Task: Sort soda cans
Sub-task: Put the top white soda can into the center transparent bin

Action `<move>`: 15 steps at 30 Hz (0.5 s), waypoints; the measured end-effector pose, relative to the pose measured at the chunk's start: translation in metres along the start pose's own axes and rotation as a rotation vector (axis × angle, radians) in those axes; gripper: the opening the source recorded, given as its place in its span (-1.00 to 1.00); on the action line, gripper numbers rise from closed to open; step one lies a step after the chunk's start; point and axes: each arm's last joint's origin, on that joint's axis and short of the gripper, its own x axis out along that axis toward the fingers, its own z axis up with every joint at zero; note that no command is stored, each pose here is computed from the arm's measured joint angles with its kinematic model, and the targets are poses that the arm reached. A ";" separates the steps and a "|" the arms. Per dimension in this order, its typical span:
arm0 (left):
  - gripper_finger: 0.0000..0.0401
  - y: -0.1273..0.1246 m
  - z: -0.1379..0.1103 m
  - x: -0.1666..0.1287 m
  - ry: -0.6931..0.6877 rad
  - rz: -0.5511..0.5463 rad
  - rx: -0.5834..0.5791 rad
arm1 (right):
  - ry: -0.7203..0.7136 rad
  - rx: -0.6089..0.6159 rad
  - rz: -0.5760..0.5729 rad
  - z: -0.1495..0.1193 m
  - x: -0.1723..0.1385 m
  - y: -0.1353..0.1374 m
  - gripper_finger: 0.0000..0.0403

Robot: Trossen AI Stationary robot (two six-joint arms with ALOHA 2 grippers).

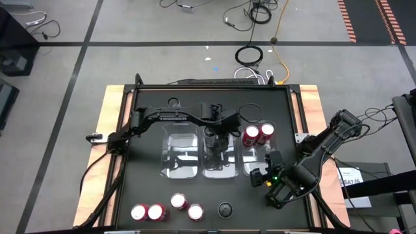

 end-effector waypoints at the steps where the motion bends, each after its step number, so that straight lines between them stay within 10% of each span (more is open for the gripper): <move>1: 0.49 0.000 0.000 0.000 0.000 -0.001 0.000 | 0.001 0.001 0.001 0.000 0.000 0.000 0.71; 15: 0.58 0.001 0.005 -0.002 -0.051 0.006 0.004 | 0.013 0.018 0.021 -0.001 0.000 0.002 0.71</move>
